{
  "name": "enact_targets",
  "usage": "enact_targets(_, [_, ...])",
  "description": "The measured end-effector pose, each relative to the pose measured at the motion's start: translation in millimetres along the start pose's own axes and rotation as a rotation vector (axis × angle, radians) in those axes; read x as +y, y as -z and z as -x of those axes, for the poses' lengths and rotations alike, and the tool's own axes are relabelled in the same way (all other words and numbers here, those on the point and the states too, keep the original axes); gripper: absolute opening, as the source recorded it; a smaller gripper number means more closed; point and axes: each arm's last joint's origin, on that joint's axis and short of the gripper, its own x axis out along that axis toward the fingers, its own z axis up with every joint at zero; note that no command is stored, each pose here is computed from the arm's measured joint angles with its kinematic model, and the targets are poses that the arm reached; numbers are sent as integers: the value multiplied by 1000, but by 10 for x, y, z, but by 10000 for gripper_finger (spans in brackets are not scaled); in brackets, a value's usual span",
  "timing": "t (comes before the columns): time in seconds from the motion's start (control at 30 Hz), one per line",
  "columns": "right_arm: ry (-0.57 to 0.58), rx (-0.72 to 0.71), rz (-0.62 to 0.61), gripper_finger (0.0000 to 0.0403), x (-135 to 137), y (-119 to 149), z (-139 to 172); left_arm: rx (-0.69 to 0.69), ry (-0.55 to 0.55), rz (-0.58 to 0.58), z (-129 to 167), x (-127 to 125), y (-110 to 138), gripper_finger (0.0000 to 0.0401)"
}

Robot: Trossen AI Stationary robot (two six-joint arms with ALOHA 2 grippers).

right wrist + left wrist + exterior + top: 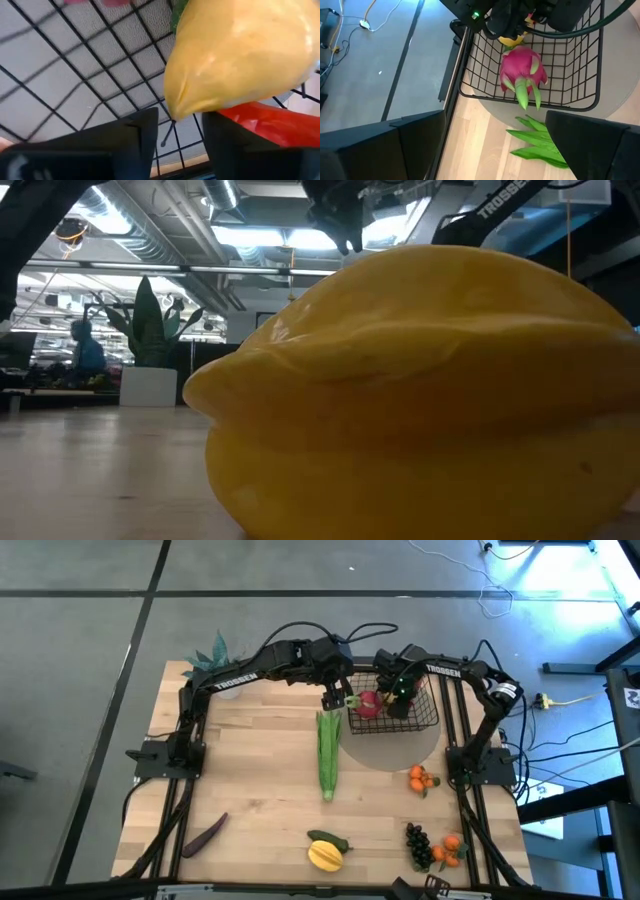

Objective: Build produce basket
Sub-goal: Put the starfruit into the black wire basket

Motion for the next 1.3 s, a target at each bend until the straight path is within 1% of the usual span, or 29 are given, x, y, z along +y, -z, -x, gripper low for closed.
enact_targets(0.2, [8,-30,-9,144,-23,21,228,3,0,0,-3,4,3,334])
enact_targets(0.3, [10,-38,-23,145,-23,80,366,31,3,-5,-7,11,33,334])
enact_targets(0.43, [26,-110,-62,145,-21,186,603,72,4,28,-15,34,78,334])
enact_targets(0.57, [27,-226,-81,146,14,379,867,146,2,125,-21,60,157,334])
enact_targets(0.7, [-21,-364,-104,146,69,599,1106,255,-4,268,-6,63,265,334])
enact_targets(0.93, [-111,-593,-39,146,168,926,1420,390,-60,584,55,-6,384,334])
enact_targets(1.0, [-132,-640,-6,146,197,1015,1482,416,-45,659,73,-48,395,334])
enact_targets(1.07, [-154,-680,25,146,225,1098,1533,432,-18,698,93,-102,392,334])
enact_targets(1.13, [-173,-708,64,146,260,1179,1573,435,0,711,117,-175,379,334])
enact_targets(1.23, [-186,-705,140,146,359,1318,1608,437,14,714,161,-292,363,334])
enact_targets(1.3, [-201,-703,170,145,440,1391,1630,453,33,710,195,-366,364,334])
